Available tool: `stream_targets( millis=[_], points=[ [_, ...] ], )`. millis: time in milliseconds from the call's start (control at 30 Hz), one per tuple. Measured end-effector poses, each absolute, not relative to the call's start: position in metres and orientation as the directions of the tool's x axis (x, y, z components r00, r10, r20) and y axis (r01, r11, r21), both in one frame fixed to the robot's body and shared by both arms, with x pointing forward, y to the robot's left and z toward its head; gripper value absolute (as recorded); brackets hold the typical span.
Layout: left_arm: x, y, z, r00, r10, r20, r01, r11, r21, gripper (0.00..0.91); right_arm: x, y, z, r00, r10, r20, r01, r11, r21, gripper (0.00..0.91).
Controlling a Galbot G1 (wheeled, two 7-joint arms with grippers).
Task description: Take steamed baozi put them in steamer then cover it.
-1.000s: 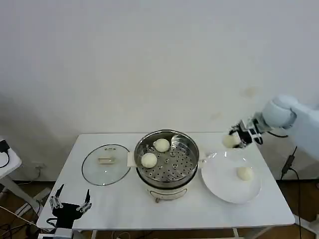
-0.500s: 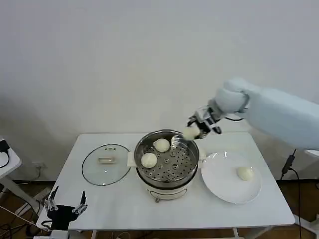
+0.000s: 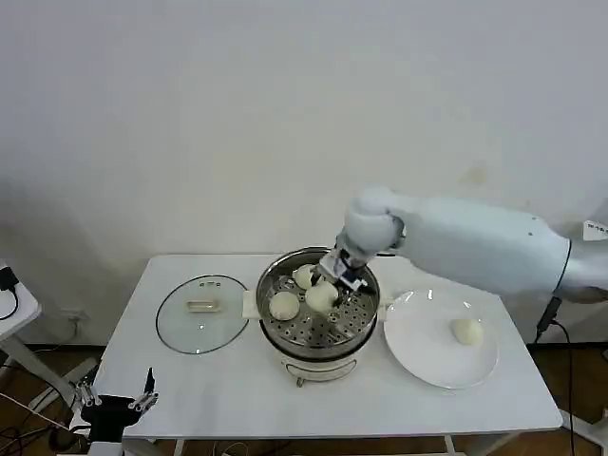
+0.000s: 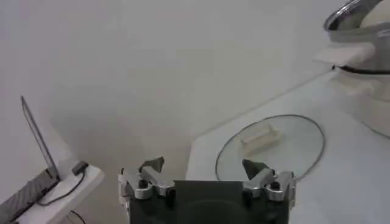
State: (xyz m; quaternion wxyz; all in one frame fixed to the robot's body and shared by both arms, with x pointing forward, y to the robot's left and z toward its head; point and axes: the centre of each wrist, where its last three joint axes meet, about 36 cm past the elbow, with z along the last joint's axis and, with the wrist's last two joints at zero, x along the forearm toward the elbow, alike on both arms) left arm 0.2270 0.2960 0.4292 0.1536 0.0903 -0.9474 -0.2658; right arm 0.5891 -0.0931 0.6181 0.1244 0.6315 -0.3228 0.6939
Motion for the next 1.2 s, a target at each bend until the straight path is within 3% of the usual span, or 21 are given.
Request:
stream_targets(
  millis=[733,833,1200],
  points=[
    [0.227,0.298,0.430,-0.935,-0.261,0.240,-0.099,0.843,0.530,0.907,0.572,-0.082,0.591,-0.128,-0.206,0.970,-0.485,-0.840,-0.243,0.645],
    [0.227,0.297,0.429,-0.935,-0.261,0.241,-0.099,0.843,0.528,0.907,0.571,-0.083,0.590,-0.124,-0.203,0.971,-0.479,-0.845,-0.238,0.907],
    [0.229,0.297,0.429,-0.936,-0.259,0.238,-0.100,0.845,0.525,0.907,0.577,-0.092,0.602,-0.142,-0.219,0.965,-0.490,-0.832,-0.261,0.907]
  ],
)
